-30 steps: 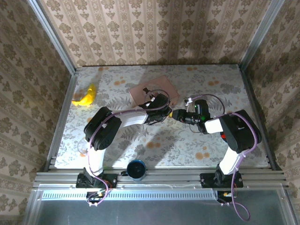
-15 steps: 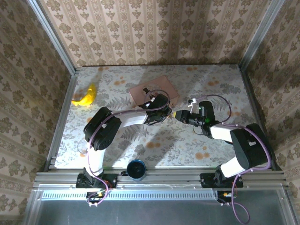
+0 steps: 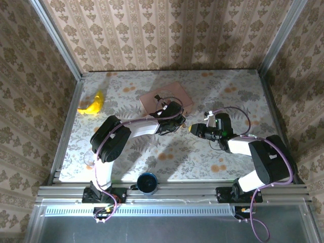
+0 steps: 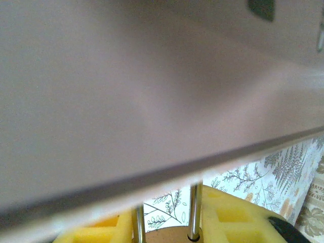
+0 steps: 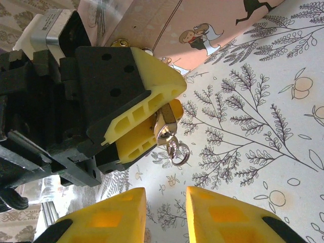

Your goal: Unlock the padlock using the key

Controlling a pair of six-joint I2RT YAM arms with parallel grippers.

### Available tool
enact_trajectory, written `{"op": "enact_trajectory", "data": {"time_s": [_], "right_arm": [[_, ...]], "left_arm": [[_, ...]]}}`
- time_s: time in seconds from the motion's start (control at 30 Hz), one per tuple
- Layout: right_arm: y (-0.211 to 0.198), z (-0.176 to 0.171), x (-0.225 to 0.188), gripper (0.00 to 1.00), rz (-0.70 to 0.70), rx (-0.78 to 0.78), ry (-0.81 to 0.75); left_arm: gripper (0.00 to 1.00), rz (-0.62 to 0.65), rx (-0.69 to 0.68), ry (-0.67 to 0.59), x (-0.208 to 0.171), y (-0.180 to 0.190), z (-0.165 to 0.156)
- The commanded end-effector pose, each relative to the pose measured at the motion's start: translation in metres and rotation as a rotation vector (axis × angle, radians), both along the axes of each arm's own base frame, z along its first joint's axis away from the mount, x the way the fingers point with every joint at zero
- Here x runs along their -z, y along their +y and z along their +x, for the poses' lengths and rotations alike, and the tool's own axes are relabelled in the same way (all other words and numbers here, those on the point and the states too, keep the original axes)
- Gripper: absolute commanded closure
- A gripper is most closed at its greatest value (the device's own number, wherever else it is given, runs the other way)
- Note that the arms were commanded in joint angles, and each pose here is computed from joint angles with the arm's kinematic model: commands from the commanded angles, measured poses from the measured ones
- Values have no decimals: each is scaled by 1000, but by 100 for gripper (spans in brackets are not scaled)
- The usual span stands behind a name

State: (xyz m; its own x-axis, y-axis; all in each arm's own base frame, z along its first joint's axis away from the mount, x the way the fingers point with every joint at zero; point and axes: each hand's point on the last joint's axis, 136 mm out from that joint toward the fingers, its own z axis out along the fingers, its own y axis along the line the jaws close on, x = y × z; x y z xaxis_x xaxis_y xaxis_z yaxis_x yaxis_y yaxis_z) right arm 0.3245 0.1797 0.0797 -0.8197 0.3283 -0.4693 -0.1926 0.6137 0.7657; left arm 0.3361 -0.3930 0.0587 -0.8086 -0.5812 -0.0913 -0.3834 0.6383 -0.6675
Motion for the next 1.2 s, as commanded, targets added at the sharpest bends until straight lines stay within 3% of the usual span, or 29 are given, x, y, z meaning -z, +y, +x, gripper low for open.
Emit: {"op": "enact_trajectory", "data": {"time_s": [0.0,1.17], "right_arm": [[3,6,-5,72,31,-4,-16],[27,33,9,76,118,-29,-13]], "left_arm": [[100,-15,48,155,23,-3,-37],[100,-18,57,159,24,-4,-39]]}}
